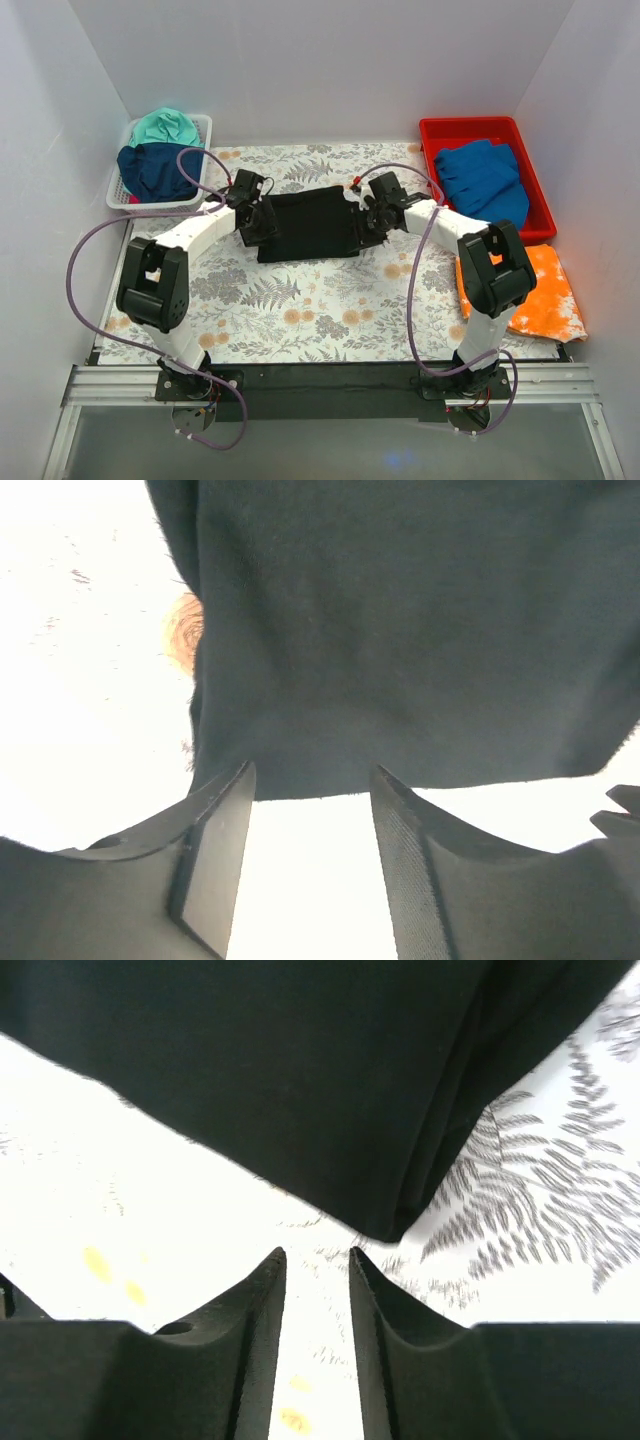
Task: Fold and stack the t-shirts
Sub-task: Fold the tshirt, then neatly place the folded tshirt to the corner
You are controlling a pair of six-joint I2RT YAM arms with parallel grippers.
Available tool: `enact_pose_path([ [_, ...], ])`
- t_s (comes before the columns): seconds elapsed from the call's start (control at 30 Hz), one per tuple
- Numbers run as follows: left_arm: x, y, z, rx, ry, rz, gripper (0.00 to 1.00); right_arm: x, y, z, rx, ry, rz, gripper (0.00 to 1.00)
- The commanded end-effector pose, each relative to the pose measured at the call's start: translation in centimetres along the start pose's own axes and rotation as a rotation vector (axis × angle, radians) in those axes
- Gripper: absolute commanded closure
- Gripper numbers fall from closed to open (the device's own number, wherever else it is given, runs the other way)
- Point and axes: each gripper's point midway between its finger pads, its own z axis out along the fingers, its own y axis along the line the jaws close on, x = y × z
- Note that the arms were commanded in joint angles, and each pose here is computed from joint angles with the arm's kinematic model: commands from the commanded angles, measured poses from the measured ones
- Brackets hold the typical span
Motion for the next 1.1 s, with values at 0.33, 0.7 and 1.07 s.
enact_pose_path([
  [0.33, -4.3, 1.5, -0.3, 0.036, -0.069, -0.084, 0.44, -5.0, 3.5, -5.7, -0.018, -0.170, -0.102, 0.59],
  [0.7, -3.4, 1.9, 3.9, 0.243, 0.083, -0.202, 0.41, -4.3, 2.8, -5.8, 0.014, -0.160, -0.095, 0.59],
  [1.07, 0.4, 1.6, 6.3, 0.338, 0.254, -0.250, 0.67, -3.9, 2.1, -5.6, 0.049, -0.150, -0.078, 0.59],
])
